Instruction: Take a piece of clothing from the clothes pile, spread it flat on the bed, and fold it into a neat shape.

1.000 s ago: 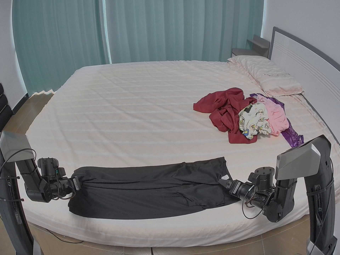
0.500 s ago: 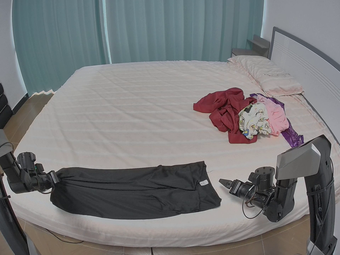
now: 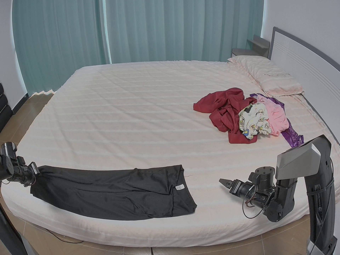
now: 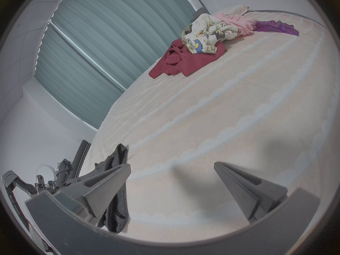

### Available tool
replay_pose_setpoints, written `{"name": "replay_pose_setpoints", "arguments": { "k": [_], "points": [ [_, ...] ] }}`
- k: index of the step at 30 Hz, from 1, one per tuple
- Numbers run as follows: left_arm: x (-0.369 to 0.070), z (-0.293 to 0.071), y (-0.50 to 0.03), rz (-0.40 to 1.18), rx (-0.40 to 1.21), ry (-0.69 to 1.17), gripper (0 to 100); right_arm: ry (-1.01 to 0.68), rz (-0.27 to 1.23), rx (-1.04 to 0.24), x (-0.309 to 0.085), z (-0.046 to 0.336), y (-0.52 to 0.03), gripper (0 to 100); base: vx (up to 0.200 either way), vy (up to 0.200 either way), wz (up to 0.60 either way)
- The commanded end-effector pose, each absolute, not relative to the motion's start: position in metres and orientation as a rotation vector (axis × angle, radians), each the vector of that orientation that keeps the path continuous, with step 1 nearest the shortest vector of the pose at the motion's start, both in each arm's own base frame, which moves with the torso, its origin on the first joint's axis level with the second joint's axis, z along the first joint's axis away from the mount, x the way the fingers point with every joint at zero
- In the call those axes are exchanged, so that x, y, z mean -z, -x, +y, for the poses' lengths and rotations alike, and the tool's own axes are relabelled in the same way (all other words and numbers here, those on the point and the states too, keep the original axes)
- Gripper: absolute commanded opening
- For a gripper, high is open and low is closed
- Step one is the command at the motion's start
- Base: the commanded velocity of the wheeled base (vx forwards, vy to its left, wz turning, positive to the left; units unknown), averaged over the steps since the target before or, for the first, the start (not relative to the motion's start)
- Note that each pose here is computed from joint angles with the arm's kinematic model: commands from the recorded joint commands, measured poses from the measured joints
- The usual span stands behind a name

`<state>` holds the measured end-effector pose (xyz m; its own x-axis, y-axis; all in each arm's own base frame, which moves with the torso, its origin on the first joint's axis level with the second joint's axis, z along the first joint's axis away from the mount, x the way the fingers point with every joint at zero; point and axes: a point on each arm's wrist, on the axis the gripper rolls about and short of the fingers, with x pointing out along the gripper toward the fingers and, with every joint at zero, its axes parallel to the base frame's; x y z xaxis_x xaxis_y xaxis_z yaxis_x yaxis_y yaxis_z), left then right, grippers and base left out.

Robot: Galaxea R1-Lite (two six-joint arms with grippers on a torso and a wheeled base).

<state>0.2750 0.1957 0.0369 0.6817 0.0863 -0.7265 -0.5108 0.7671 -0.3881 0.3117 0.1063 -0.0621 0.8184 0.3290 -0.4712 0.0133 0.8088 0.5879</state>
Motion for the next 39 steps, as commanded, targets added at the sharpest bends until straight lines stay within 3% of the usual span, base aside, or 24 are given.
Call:
{"name": "replay_pose_setpoints", "arguments": {
  "k": [1,10,20,25,39],
  "points": [
    [-0.075,0.153,-0.274,0.766,-0.312,0.544,0,-0.612,0.597,-0.181,0.063,0.107,-0.312,100,0.000,0.000,0.00],
    [-0.099,0.036,-0.287,0.808,-0.334,0.469,0,-0.611,0.594,-0.183,0.062,0.107,-0.312,100,0.000,0.000,0.00],
    [-0.085,-0.089,-0.291,0.870,-0.247,0.298,0,-0.610,0.594,-0.188,0.061,0.108,-0.312,100,0.000,0.000,0.00],
    [-0.075,-0.140,-0.302,0.918,-0.200,0.319,0,-0.609,0.596,-0.189,0.062,0.109,-0.311,100,0.000,0.000,0.00],
    [-0.068,-0.219,-0.318,0.920,-0.053,0.357,0,-0.608,0.599,-0.191,0.062,0.110,-0.311,100,0.000,0.000,0.00]
  ]
}}
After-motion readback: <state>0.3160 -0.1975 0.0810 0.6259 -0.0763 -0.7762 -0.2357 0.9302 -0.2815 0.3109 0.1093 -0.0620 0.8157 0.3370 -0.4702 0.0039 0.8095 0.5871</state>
